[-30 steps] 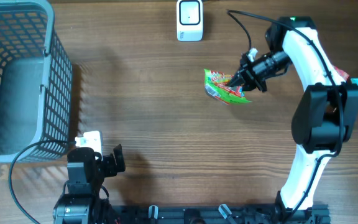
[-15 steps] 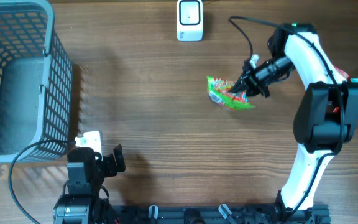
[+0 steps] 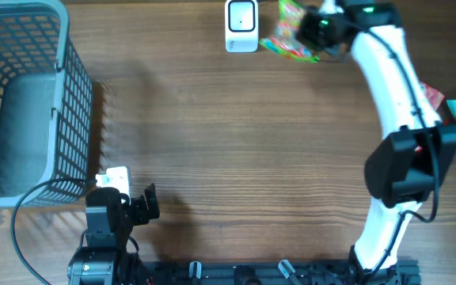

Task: Scan the item barcode
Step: 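Hold the Haribo bag label up to the white scanner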

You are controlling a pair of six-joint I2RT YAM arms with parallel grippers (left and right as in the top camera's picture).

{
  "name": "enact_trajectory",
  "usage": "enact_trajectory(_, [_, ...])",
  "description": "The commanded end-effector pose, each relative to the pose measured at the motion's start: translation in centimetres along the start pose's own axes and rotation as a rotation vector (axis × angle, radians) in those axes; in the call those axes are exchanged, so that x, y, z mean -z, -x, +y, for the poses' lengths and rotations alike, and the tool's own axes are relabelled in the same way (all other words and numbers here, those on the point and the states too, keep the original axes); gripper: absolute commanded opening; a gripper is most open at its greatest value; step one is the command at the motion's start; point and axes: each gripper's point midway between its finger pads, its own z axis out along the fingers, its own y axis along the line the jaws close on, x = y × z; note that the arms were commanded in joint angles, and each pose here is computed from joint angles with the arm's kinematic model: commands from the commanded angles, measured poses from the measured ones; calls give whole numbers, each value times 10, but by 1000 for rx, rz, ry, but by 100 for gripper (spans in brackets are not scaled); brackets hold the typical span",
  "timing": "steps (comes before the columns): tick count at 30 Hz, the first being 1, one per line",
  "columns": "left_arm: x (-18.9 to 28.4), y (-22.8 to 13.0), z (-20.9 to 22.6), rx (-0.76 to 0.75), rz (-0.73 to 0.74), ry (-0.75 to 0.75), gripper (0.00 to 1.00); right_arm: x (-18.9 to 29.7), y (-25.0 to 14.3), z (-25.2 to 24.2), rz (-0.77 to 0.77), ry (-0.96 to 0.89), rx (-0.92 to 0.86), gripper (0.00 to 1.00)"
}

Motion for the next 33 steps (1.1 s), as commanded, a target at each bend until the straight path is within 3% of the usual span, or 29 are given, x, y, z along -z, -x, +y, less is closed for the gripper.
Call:
enact_trajectory(1, [-1, 0, 2, -9, -2, 12, 100, -10, 22, 31, -249, -125, 63, 4])
enact_trajectory(4, [-1, 0, 3, -9, -2, 12, 100, -27, 32, 50, -380, -142, 86, 5])
enact_trajectory(12, [-1, 0, 3, -9, -2, 12, 100, -92, 38, 49, -470, -115, 112, 4])
enact_trajectory(22, [-1, 0, 3, -9, -2, 12, 100, -109, 41, 50, -535, -122, 116, 5])
enact_trajectory(28, [-1, 0, 3, -9, -2, 12, 100, -46, 51, 40, -491, -198, 113, 4])
enact_trajectory(33, [-1, 0, 3, -9, -2, 12, 100, 60, 51, -29, -380, -383, -16, 4])
